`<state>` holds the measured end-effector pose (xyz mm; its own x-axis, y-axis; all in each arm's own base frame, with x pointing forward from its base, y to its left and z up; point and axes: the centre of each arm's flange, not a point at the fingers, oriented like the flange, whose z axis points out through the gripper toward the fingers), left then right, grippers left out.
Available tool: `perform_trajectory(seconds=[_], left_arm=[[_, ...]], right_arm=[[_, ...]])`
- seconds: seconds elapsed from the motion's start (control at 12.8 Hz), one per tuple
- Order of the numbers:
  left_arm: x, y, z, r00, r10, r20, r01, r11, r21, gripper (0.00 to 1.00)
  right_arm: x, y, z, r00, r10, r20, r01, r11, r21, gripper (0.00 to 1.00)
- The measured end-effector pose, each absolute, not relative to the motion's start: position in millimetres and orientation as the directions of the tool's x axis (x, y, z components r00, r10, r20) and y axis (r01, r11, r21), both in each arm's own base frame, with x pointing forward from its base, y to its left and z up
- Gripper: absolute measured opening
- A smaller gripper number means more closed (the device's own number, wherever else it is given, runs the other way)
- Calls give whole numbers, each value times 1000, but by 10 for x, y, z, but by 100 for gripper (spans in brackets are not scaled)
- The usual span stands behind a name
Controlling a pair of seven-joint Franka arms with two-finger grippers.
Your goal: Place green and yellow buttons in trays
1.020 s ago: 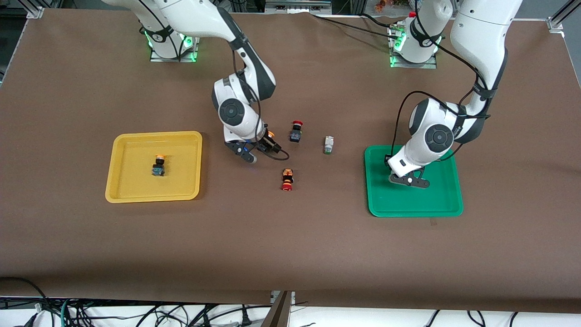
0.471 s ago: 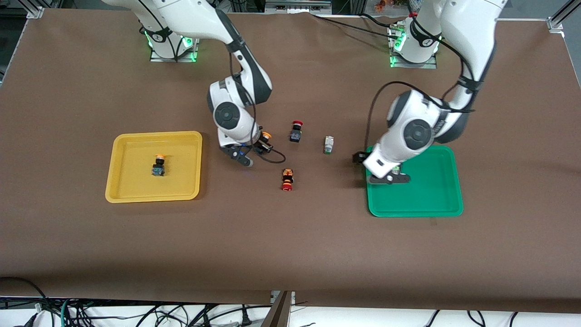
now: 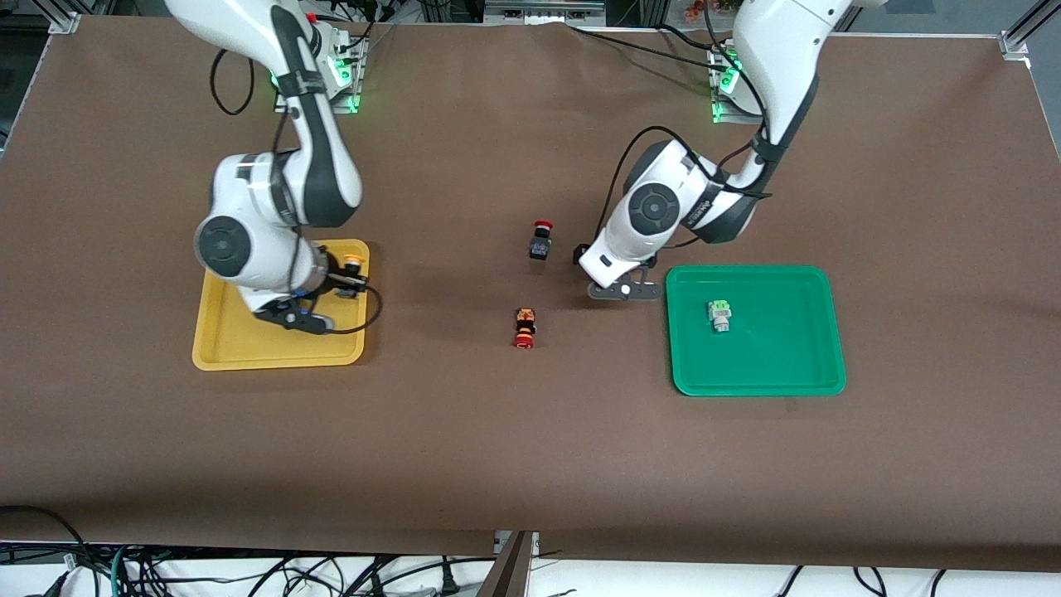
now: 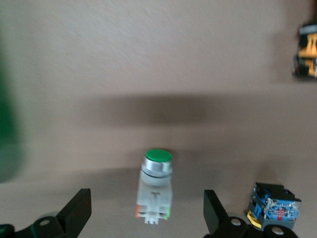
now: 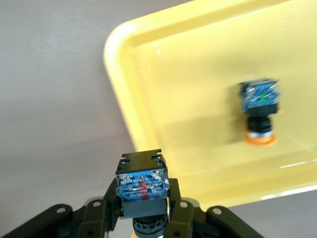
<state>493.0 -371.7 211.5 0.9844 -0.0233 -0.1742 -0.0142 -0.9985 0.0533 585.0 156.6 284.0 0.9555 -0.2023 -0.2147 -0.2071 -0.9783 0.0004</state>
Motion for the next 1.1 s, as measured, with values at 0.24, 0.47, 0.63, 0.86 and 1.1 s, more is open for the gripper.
perform_trajectory(seconds=[0.24, 0.47, 0.63, 0.86, 1.1], left_arm=[[4787, -3790, 1923, 989, -69, -133, -68, -998, 15, 97], [4691, -3785, 1771, 989, -74, -128, -75, -997, 0, 75], [4638, -3856, 1788, 991, -22, -129, -22, -1000, -1, 51], [4751, -3779, 1910, 993, -18, -117, -17, -1000, 8, 33], [5431, -2754, 2315, 985, -135, -104, -135, -991, 9, 33]], right_arm=[[5852, 1435, 2356, 975, -173, -141, -167, -985, 50, 41], [5887, 1291, 2058, 976, -179, -120, -172, -983, 72, 59], [5938, 1346, 2158, 977, -183, -113, -179, -983, 51, 81], [6049, 1662, 2650, 963, -231, -139, -234, -972, -3, 99], [6080, 1874, 3374, 959, -236, -156, -249, -966, -68, 99]])
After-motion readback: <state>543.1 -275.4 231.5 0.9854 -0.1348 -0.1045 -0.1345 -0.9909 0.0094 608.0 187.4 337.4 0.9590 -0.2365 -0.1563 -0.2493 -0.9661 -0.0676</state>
